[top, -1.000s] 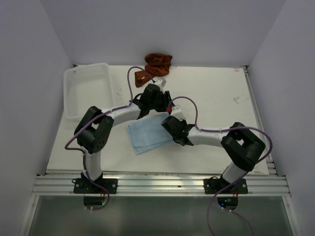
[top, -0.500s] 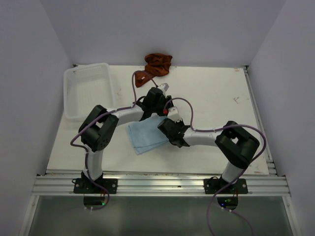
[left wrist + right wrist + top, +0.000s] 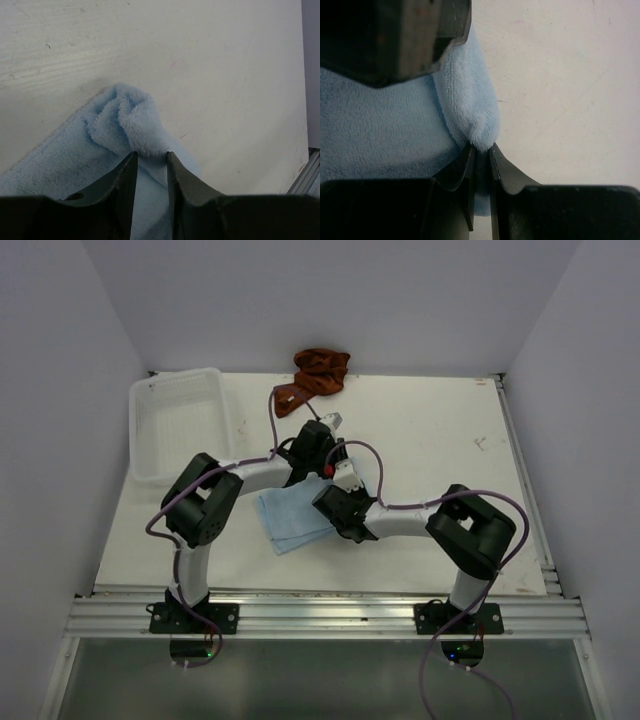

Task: Roll the towels
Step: Roll the towel

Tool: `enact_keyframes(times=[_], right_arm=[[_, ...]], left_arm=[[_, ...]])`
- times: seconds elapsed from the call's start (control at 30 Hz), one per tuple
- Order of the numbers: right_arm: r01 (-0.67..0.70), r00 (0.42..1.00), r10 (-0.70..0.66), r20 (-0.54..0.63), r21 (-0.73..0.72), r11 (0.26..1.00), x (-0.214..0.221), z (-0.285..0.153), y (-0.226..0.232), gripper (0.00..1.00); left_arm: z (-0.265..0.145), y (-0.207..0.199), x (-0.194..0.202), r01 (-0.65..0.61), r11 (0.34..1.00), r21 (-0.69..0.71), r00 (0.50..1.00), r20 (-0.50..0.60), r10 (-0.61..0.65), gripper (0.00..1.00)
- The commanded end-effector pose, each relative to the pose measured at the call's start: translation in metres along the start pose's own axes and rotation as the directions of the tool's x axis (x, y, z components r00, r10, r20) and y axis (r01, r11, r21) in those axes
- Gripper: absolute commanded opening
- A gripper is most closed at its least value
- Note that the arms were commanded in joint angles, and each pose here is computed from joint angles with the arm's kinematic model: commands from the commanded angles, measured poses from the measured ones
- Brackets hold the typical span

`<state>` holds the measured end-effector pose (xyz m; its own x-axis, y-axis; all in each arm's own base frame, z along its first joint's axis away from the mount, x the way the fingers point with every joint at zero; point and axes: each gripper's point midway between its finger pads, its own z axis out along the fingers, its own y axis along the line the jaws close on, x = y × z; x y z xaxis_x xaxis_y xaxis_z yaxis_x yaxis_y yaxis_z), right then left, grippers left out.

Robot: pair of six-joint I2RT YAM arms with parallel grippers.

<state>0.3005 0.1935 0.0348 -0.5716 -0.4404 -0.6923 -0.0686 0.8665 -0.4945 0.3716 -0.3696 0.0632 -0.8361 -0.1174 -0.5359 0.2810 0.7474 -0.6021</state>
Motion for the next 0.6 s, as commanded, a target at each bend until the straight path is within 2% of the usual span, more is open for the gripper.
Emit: enact_keyframes(times=[0.0, 0.1, 0.17, 0.2, 0.3, 0.57], right_arm=[[-0.026, 0.999, 0.026, 0.032, 0.013, 1.0, -0.012, -0.003, 0.004, 0.0], [-0.019, 0.999, 0.018, 0.034, 0.017, 1.0, -0.012, -0.003, 0.005, 0.0], [-0.011, 0.999, 0.01, 0.034, 0.015, 1.0, -0.012, -0.003, 0.007, 0.0], [-0.008, 0.999, 0.007, 0.033, 0.014, 1.0, -0.012, -0.003, 0.008, 0.0], [-0.01, 0.999, 0.009, 0.034, 0.032, 0.999, -0.013, -0.003, 0.005, 0.0], [-0.001, 1.0, -0.001, 0.025, 0.058, 0.998, -0.013, -0.003, 0.005, 0.0]], left_arm=[[0.002, 0.005, 0.007, -0.012, 1.0, -0.007, 1.0, -0.001, 0.012, 0.31], [0.003, 0.01, 0.013, -0.012, 1.0, -0.021, 1.0, -0.01, 0.012, 0.25], [0.004, 0.014, 0.017, -0.008, 0.999, -0.031, 1.0, -0.017, 0.008, 0.17], [0.004, 0.016, 0.018, -0.008, 0.999, -0.035, 1.0, -0.018, 0.007, 0.1], [0.002, 0.02, 0.022, -0.008, 0.999, -0.051, 1.0, -0.01, 0.007, 0.0], [-0.006, 0.031, 0.027, -0.006, 0.996, -0.083, 1.0, 0.01, 0.007, 0.0]])
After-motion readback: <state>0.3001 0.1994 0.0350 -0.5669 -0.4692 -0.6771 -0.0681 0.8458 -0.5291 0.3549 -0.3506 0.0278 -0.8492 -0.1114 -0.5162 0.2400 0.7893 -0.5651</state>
